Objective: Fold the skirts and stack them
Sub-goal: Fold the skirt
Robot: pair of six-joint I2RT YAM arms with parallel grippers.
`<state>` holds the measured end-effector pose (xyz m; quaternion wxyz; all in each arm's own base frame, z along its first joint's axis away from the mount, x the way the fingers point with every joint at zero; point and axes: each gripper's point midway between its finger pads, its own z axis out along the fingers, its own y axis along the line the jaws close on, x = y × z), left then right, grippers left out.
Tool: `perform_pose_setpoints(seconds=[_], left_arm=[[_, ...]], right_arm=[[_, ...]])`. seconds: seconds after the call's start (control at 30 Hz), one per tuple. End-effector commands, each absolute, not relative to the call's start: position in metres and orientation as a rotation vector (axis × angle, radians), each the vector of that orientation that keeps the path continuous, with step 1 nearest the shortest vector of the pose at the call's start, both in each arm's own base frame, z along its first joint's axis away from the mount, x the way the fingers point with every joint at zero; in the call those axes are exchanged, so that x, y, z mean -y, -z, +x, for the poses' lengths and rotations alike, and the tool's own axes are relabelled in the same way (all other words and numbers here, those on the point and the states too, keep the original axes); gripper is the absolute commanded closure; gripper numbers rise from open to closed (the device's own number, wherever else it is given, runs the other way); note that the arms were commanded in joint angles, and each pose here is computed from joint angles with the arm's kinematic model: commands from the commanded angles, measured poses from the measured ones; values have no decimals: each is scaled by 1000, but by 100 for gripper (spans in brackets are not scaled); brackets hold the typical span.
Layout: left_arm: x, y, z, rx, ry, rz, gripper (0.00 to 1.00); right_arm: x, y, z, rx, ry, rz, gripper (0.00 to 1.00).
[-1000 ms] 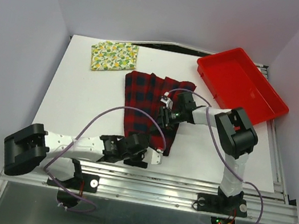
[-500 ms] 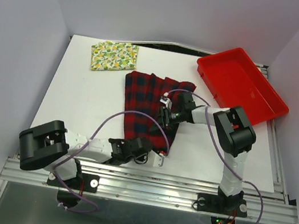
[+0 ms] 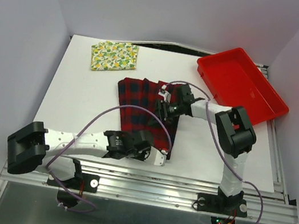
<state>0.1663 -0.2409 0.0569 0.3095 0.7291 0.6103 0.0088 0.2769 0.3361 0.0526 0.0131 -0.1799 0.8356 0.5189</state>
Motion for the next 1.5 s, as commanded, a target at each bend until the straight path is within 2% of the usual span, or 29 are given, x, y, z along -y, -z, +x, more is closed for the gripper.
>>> perform_pose_setpoints(seconds=[0.0,0.13,0.27,0.4,0.53,0.6,0.63,0.7,0.73,0.77,0.9,1.13,1.47], left_arm=[[236,-69,122,-1724,205,2021,100],[232,-79,98,-1782,331,2077,100],[232,-96,86,-1766,412,2114,100],[237,-113,79,-1750,477,2132,100],[243,-128,72,-1749,545,2144,100],[248,-140,71,-1735,569,2134,100],[247,-142,75,-1742,539,2133,100],[249,-151,88,-1722,462,2114,100],[250,-155,95,-1713,420,2099,100],[250,-163,114,-1707,354,2064,100],[246,-179,172,-1725,198,1947,100],[245,-175,252,-1719,21,1846,100],[246,-165,320,-1651,-100,1781,100]], right_arm=[[-337,-119,345,-2355,-1427,-659,32],[-330,-139,388,-2284,-1339,-675,27],[-332,-126,414,-2281,-1279,-746,27],[-332,-87,420,-2327,-1265,-813,28],[-325,-27,404,-2445,-1185,-925,31],[-322,-10,390,-2471,-1182,-972,34],[-325,-6,383,-2470,-1188,-1002,40],[-327,-5,370,-2470,-1224,-1030,48],[-325,-4,360,-2476,-1265,-1037,57],[-328,-12,354,-2447,-1279,-1067,61],[-331,-23,331,-2413,-1340,-1114,72],[-333,-33,312,-2400,-1433,-1118,76],[-337,-39,300,-2380,-1521,-1122,77]])
